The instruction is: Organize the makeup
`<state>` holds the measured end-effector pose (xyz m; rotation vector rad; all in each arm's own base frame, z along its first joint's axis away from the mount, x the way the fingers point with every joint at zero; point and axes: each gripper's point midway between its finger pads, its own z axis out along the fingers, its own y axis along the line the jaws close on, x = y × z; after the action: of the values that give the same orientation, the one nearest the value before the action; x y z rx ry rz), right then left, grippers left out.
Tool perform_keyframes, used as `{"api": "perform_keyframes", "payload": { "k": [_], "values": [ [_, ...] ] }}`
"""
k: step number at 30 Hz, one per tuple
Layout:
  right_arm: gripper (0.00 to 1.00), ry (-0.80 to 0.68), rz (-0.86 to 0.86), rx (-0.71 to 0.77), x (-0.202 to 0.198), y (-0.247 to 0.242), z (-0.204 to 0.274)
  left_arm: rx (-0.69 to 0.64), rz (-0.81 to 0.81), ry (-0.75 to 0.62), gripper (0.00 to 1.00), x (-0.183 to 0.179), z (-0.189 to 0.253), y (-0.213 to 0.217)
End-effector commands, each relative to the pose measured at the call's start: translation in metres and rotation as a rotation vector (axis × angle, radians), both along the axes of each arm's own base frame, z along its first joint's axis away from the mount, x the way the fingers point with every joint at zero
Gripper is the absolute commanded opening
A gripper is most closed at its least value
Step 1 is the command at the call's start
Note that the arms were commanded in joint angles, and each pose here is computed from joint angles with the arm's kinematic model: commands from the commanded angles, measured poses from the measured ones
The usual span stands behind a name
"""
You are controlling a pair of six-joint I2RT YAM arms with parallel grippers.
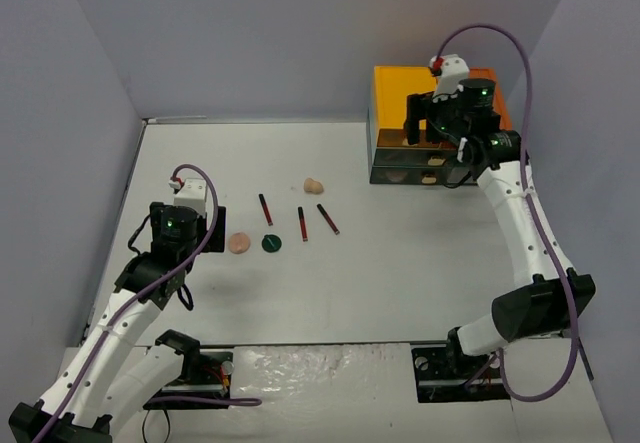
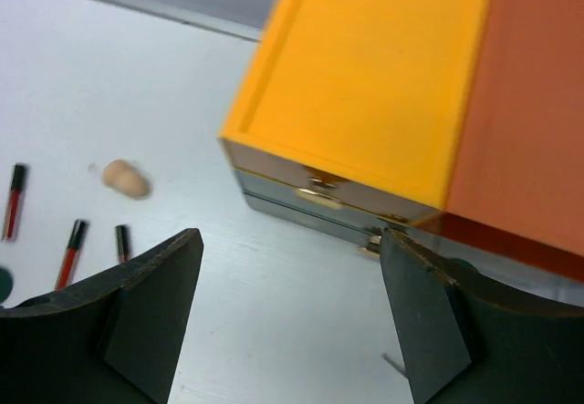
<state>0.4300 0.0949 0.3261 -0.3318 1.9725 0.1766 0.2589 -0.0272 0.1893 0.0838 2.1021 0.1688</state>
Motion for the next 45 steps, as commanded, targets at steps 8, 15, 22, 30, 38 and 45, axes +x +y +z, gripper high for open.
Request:
{"api": "perform_keyframes", "payload": {
  "k": [8,15,22,30,38,45],
  "values": [
    [0.75,0.06,0.486,-0.135,-0.001,0.189,-0.069,-0.016,0.005,-0.074,0.97,0.009,0.023,-0.001],
    [0.74,0.192,0.555,-0.194,0.021,0.225,-0.157,-0.012,0.013,-0.076,0.97,0.008,0.023,0.0],
    [0.71,0.254,0.542,-0.218,0.046,0.237,-0.226,-0.008,0.013,-0.068,0.97,0.009,0.021,0.0],
    [0.66,0.278,0.529,-0.219,0.067,0.245,-0.271,-0.001,0.007,-0.042,0.97,0.011,0.014,-0.001],
    [0.25,0.246,0.52,-0.219,0.075,0.246,-0.267,-0.005,-0.001,-0.035,0.97,0.013,0.012,-0.004],
    [0.0,0.128,0.499,-0.18,0.072,0.243,-0.189,-0.007,-0.005,-0.04,0.97,0.012,0.014,-0.004]
  ]
}}
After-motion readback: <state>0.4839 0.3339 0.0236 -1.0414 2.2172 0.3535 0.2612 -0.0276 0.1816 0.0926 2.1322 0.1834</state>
